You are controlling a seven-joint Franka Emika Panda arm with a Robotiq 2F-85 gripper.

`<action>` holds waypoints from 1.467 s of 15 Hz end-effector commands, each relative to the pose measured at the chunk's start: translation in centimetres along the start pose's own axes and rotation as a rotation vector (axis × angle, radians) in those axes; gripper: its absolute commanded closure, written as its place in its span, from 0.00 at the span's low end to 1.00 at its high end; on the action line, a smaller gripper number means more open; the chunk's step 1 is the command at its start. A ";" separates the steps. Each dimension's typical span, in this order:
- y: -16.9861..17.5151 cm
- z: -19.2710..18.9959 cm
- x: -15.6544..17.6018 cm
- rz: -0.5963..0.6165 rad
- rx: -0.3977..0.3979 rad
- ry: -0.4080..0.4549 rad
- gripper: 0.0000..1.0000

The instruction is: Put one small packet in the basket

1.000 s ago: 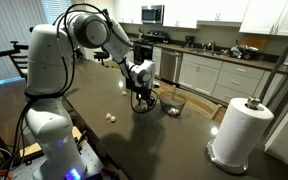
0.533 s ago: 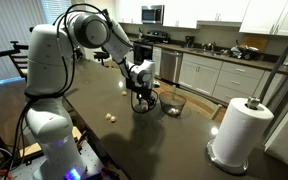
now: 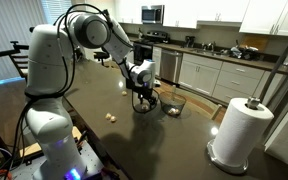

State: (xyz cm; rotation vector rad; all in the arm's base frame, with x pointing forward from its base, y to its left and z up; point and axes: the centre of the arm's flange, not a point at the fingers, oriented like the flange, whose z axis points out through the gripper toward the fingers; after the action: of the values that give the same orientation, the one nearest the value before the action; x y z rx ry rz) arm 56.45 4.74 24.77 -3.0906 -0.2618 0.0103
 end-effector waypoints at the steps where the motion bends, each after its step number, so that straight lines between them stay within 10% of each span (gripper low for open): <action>1: 0.7 0.6 0.1 -0.025 -0.003 0.017 0.27; 3: 0.8 0.7 0.1 -0.023 -0.002 0.014 0.51; 13: 0.3 0.3 -0.3 -0.006 -0.011 -0.005 0.96; 14: 0.2 0.2 -0.4 -0.002 -0.013 -0.006 0.70; 22: 0.7 0.4 -1.2 0.057 -0.021 -0.102 0.30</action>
State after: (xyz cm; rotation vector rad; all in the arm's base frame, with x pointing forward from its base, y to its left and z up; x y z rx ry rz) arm 55.81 4.21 23.68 -3.0975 -0.2189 0.1114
